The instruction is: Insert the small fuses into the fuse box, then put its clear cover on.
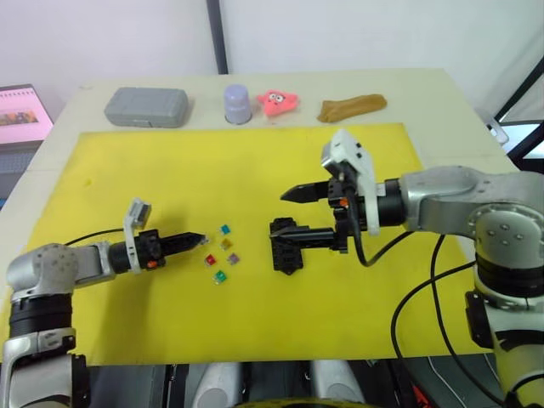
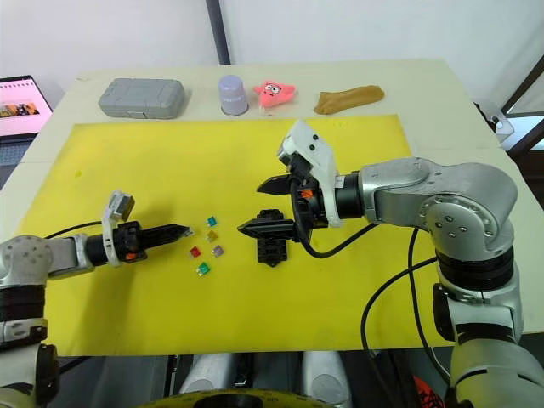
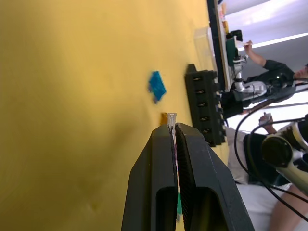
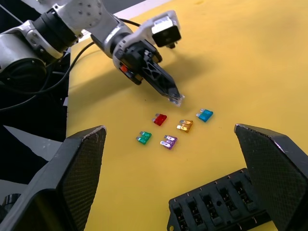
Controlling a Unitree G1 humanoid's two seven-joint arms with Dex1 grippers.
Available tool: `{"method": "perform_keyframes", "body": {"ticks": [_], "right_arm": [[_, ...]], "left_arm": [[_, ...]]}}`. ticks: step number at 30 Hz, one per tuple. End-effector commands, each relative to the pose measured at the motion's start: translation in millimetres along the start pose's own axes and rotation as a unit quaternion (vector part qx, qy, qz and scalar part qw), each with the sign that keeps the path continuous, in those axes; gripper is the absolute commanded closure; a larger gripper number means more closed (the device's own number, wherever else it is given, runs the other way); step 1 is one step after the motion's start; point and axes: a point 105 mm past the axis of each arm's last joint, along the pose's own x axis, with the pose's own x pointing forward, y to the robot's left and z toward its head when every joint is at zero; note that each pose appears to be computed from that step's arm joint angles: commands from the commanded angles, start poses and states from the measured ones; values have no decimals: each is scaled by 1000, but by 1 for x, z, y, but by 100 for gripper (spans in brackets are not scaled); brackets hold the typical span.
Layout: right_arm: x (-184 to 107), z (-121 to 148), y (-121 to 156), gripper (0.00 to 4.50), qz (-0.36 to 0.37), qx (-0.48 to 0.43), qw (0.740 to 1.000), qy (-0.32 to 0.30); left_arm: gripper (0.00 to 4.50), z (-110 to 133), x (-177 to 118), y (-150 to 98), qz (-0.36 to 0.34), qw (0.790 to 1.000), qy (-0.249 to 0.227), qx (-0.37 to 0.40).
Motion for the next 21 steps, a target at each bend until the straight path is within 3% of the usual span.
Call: {"method": "perform_keyframes", "body": {"ticks": [1,10,17,20,21], "right_arm": [[-2,9,2,0,21,15,999,-33],[-15,39,-7,0,49,107,987,-110],[-21,48,-7,0,53,150,978,-132],[-22,51,-5,83,53,165,975,-141],[-22,52,-5,136,53,173,973,-143]], "left_arm": [[447,19,0,-43,-61,996,-23,60],[447,36,41,-138,-219,961,-21,169],[447,29,57,-170,-280,942,-4,183],[450,29,61,-173,-284,942,-1,179],[450,28,61,-174,-284,942,0,179]]}}
